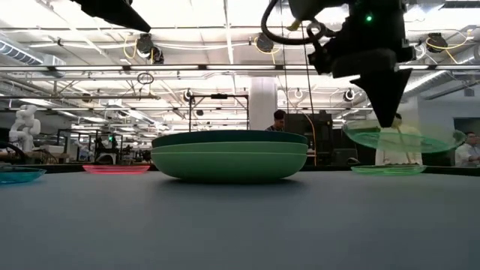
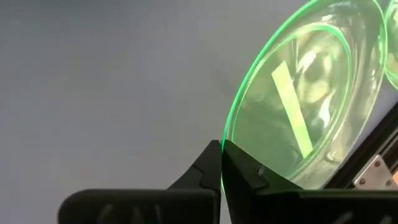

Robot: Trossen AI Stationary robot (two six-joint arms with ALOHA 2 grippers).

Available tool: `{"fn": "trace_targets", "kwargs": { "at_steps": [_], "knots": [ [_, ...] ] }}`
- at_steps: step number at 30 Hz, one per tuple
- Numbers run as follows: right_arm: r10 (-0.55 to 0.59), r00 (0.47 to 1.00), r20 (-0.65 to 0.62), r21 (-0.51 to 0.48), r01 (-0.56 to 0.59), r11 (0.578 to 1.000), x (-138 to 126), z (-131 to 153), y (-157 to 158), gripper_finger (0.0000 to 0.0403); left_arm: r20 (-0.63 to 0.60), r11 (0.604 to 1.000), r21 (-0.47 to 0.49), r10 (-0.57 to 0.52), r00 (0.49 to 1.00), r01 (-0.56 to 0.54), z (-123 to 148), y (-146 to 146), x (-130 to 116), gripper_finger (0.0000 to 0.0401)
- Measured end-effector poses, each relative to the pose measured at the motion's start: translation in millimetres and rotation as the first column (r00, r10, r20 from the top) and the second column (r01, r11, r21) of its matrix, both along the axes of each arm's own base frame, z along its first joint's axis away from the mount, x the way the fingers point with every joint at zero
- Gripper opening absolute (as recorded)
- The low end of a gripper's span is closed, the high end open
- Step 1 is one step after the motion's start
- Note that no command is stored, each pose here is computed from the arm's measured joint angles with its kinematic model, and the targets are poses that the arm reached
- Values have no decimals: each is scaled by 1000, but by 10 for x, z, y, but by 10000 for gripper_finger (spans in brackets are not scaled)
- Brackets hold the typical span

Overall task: Stack plastic plates
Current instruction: Stack the bottom transparent green plate on top of the transparent blue plate

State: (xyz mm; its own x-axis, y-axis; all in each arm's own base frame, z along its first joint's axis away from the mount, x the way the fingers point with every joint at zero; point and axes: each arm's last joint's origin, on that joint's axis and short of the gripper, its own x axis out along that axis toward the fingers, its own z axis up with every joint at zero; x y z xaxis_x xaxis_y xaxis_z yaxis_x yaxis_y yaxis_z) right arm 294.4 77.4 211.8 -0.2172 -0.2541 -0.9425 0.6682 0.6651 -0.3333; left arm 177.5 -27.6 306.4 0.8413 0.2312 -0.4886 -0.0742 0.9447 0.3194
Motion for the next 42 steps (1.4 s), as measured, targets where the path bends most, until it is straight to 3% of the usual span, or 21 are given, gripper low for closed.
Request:
{"fn": "trace_targets", "kwargs": {
  "at_steps": [10, 19, 27, 34, 42],
  "knots": [
    [73, 997, 4, -49, -73, 996, 46, 196, -9, 0, 1, 1000, -1, 1, 1000, -1, 0, 0, 0, 56],
    [253, 963, 93, -113, -242, 964, 206, 392, -26, 0, 1, 1000, -1, 1, 1000, -1, 1, 0, 0, 56],
    [548, 804, 232, -137, -531, 836, 495, 376, -20, 0, 1, 1000, 0, 0, 1000, 0, 1, 0, 1, 56],
    [713, 632, 304, -244, -672, 699, 725, 417, -98, 0, 0, 1000, 4, -2, 1000, 2, 1, 0, 0, 56],
    [773, 563, 293, -302, -712, 633, 828, 446, -266, 0, 0, 1000, 4, -2, 1000, 2, 1, 0, 0, 56]
  ]
}}
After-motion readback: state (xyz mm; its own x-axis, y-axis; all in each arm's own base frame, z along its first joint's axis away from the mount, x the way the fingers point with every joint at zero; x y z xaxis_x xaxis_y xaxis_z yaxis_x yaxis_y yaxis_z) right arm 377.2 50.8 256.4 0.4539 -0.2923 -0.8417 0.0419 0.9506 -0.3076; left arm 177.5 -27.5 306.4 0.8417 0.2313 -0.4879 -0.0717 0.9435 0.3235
